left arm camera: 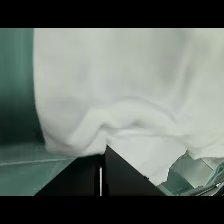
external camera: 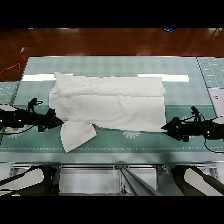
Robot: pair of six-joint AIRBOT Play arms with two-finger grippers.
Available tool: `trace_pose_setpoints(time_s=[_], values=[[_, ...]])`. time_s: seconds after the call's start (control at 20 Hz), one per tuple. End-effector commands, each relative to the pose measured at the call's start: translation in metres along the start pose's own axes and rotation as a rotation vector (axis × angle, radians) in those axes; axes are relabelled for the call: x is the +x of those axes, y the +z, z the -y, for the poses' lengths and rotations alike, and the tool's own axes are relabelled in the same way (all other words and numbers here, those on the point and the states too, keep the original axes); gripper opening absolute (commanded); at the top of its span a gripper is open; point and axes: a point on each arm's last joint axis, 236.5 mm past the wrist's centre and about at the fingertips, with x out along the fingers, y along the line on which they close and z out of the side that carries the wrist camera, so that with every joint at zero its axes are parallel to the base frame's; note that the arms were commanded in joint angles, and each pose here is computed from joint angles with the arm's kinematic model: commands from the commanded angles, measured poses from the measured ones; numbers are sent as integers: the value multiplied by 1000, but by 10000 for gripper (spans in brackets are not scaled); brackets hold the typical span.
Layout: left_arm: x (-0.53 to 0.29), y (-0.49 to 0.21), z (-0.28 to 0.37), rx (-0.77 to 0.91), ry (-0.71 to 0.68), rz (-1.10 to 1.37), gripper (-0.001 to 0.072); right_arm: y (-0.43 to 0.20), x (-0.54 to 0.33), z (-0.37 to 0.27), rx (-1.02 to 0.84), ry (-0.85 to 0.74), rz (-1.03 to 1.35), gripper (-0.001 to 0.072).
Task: Fold the shirts.
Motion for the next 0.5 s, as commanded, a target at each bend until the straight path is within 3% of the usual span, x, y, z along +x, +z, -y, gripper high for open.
trace_pose_setpoints(time_s=[0.0,0.05,0.1,0.15,0.2,0.45], values=[[-1,1,15,5,-63,3,24,27,17,-20,-2,31,59,404],[-1,2,16,6,-63,5,24,31,19,-27,-29,39,64,400],[-4,6,17,11,-65,16,24,30,21,-33,-74,40,48,302],[-11,14,21,20,-70,35,24,27,20,-38,-122,43,26,80],[-19,24,27,32,-80,59,24,27,17,-44,-161,52,18,20],[-58,60,64,146,-103,141,24,43,-10,-67,-280,45,52,20]])
